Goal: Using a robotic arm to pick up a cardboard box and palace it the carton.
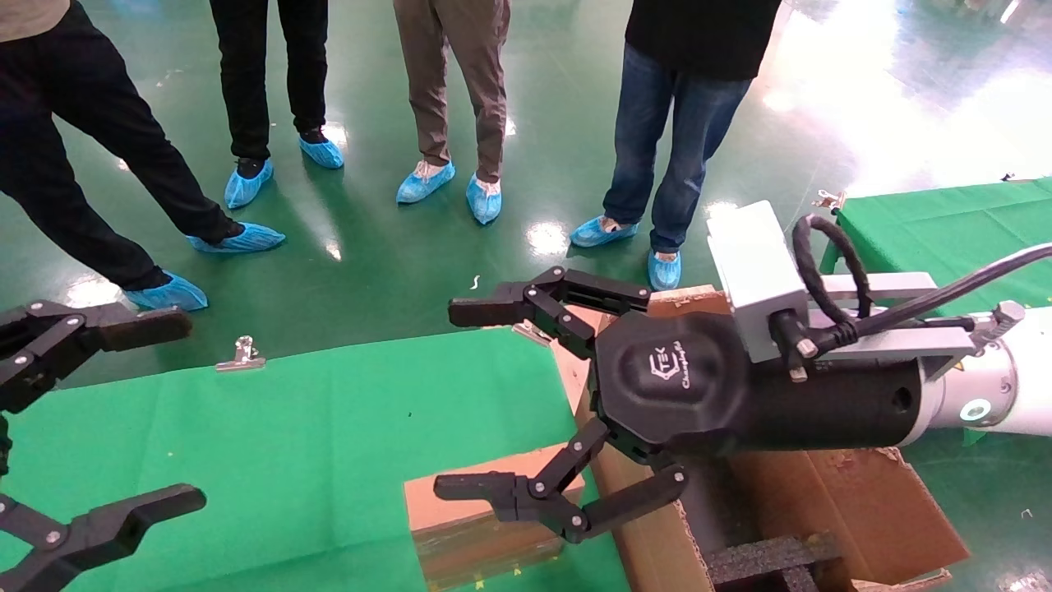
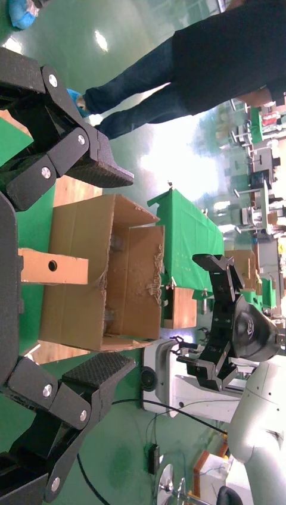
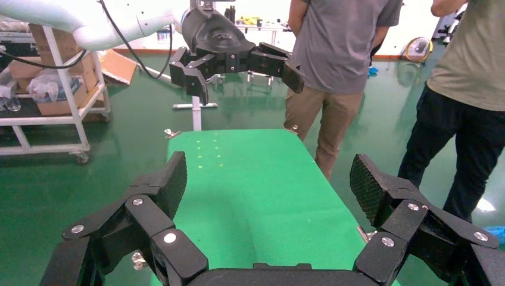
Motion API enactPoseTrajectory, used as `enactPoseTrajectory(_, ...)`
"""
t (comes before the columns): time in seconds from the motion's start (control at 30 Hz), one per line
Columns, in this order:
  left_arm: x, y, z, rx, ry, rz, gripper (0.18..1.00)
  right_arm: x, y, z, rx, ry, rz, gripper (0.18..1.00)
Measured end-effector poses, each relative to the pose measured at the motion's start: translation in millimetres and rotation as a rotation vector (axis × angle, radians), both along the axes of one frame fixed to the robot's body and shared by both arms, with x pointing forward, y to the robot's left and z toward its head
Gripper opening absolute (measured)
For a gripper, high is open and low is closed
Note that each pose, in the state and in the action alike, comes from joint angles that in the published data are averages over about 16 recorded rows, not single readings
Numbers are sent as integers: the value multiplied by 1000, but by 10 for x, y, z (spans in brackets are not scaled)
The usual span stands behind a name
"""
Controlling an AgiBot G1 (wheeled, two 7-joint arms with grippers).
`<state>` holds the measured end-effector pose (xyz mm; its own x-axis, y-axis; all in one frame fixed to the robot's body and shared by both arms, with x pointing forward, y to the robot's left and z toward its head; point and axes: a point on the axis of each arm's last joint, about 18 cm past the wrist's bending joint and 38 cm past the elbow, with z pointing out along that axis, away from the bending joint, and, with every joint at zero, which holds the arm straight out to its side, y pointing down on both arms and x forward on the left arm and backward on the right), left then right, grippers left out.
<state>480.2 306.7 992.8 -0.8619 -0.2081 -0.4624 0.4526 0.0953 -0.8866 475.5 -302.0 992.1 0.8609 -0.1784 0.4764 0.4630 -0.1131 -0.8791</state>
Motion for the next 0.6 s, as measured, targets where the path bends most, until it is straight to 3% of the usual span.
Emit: enactPoseTrajectory(0.6, 0, 0, 0, 0, 0, 0, 1001, 0, 0, 0, 0, 0, 0, 1001)
